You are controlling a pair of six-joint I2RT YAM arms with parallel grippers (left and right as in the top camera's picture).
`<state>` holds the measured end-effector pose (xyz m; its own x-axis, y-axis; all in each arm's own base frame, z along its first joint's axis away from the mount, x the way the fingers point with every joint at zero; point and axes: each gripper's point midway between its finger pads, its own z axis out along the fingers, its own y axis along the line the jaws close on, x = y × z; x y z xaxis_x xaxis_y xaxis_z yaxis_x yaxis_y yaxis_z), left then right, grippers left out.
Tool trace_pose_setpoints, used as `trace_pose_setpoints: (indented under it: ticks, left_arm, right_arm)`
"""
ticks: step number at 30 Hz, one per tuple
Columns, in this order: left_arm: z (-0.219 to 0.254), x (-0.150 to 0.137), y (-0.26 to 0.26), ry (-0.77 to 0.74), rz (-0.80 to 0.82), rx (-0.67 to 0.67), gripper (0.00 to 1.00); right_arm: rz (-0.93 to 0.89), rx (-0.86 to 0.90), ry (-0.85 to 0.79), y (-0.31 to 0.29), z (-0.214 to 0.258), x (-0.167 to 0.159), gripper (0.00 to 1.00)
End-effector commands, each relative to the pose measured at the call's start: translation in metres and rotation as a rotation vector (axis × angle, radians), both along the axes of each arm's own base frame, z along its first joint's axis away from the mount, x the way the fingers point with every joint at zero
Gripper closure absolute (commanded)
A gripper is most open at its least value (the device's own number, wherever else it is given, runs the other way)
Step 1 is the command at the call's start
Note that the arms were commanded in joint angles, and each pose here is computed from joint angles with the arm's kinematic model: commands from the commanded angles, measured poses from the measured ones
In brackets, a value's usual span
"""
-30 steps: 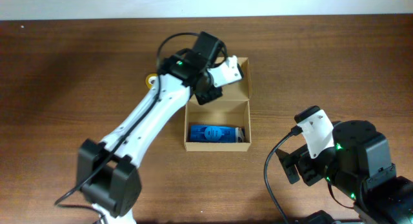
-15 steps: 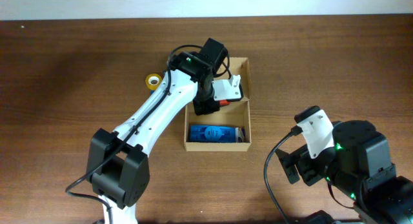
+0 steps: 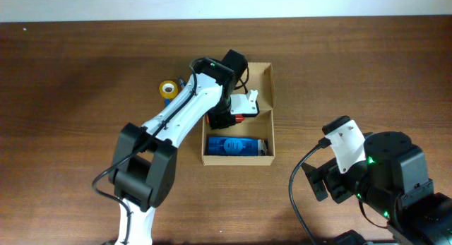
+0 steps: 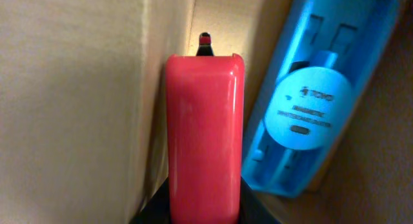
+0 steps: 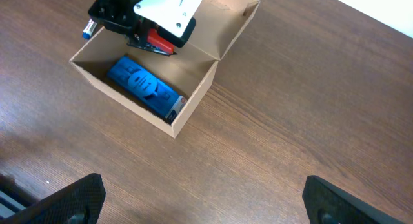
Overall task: Pack container
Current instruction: 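Carry the orange stapler into the box and release it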
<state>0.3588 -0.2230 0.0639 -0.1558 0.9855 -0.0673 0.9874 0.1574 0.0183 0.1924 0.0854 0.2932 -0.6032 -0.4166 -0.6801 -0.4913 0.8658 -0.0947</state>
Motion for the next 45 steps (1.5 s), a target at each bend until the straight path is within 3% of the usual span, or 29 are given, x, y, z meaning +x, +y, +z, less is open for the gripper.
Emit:
trace_pose_setpoints:
  ticks: [1,7,9,13,24,28,31,37,45]
  left_arm:
    - [-0.001,0.010,0.000,-0.026,-0.012,0.003,0.86]
    - [-0.005,0.012,-0.001,-0.024,-0.012,0.004,0.82]
    - [-0.005,0.011,-0.001,-0.023,-0.012,0.004,0.67]
    - [-0.005,0.011,0.000,-0.020,-0.012,0.006,0.54]
    - [0.017,0.010,-0.011,-0.066,-0.032,-0.013,0.55]
    - [0.041,0.011,-0.019,-0.118,-0.046,-0.045,0.69]
    - [0.061,0.014,-0.020,-0.164,-0.036,-0.068,0.71]
    - [0.105,0.021,-0.002,-0.257,0.093,-0.113,0.76]
    - [0.120,0.053,0.070,-0.279,0.447,-0.138,0.75]
  right_arm:
    - [-0.003,0.003,-0.020,-0.001,0.006,0.000,0.01]
    - [-0.003,0.003,-0.020,-0.001,0.006,0.000,0.01]
    - [-0.003,0.003,-0.020,-0.001,0.006,0.000,0.01]
    - [-0.003,0.003,-0.020,-0.001,0.006,0.000,0.01]
    - [-0.003,0.003,-0.020,-0.001,0.006,0.000,0.01]
    - [-0.003,0.003,-0.020,-0.001,0.006,0.000,0.01]
    - [-0.003,0.003,-0.020,-0.001,0.006,0.000,0.01]
    - [-0.003,0.003,-0.020,-0.001,0.006,0.000,0.01]
    - [-0.003,0.003,-0.020,-0.001,0.006,0.000,0.01]
